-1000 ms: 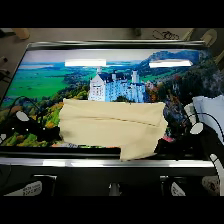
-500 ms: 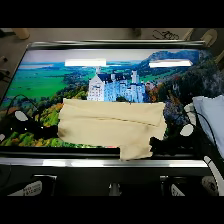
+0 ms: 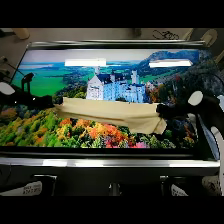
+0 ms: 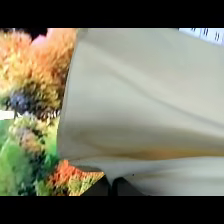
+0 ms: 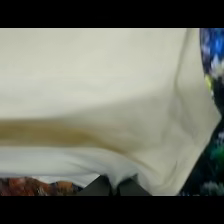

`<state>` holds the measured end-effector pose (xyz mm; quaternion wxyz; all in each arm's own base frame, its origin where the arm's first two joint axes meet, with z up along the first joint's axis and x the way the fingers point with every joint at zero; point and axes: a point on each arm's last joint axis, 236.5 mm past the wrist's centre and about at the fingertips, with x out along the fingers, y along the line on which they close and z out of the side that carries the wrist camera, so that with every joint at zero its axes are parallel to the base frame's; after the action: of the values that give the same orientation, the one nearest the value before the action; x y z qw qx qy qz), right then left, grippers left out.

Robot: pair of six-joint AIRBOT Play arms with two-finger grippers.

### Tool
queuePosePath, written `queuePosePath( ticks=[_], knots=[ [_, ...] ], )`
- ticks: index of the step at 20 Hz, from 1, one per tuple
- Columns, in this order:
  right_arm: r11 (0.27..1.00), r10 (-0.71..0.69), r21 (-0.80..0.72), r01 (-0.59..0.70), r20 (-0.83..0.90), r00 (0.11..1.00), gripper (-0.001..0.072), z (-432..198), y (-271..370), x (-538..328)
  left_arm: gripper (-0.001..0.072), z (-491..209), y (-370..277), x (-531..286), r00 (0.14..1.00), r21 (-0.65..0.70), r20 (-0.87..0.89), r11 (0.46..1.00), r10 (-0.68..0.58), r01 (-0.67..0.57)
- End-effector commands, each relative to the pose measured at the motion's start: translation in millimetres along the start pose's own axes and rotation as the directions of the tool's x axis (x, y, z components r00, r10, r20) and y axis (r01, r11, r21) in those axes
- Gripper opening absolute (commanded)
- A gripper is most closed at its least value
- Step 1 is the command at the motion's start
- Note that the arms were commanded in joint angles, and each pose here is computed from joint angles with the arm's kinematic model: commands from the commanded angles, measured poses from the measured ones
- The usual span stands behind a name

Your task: Fold the shirts.

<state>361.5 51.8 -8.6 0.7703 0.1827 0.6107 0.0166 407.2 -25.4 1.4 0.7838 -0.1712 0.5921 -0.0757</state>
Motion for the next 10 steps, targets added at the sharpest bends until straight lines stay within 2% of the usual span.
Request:
queuePosePath(
  ticks=[1, 6, 7, 8, 9, 10],
  knots=[
    [0.999, 0.01, 0.033, -0.012, 0.064, 0.998, 0.0022, 63.9, 6.1, 32.1, 0.0025, 39.8, 1.1, 30.2, 1.0, -0.063, -0.022, 0.998, -0.019, 0.018],
    [0.997, 0.001, 0.072, -0.003, 0.026, 1.0, 0.0032, 78.0, 0.0, 69.2, 0.0031, 35.3, 10.7, 93.8, 0.988, -0.12, -0.15, 0.992, -0.046, 0.028],
    [0.997, 0.012, 0.079, -0.014, 0.02, 1.0, 0.0185, 77.0, 2.1, 71.3, 0.0172, 32.0, 10.9, 101.4, 0.984, -0.133, -0.166, 0.99, -0.057, 0.035],
    [0.998, 0.035, 0.048, -0.035, 0.015, 0.999, 0.0537, 75.7, 8.1, 68.0, 0.0542, 31.4, 7.1, 103.1, 0.983, -0.145, -0.169, 0.988, -0.077, 0.052],
    [0.999, 0.034, -0.027, -0.034, 0.004, 0.999, 0.0686, 74.7, 8.9, 58.5, 0.069, 35.8, 6.8, 98.4, 0.985, -0.142, -0.156, 0.988, -0.08, 0.058],
    [0.997, 0.019, -0.075, -0.021, -0.028, 0.999, 0.071, 70.4, 1.5, 46.4, 0.069, 44.8, 6.5, 87.0, 0.988, -0.136, -0.131, 0.989, -0.081, 0.062]
  ],
)
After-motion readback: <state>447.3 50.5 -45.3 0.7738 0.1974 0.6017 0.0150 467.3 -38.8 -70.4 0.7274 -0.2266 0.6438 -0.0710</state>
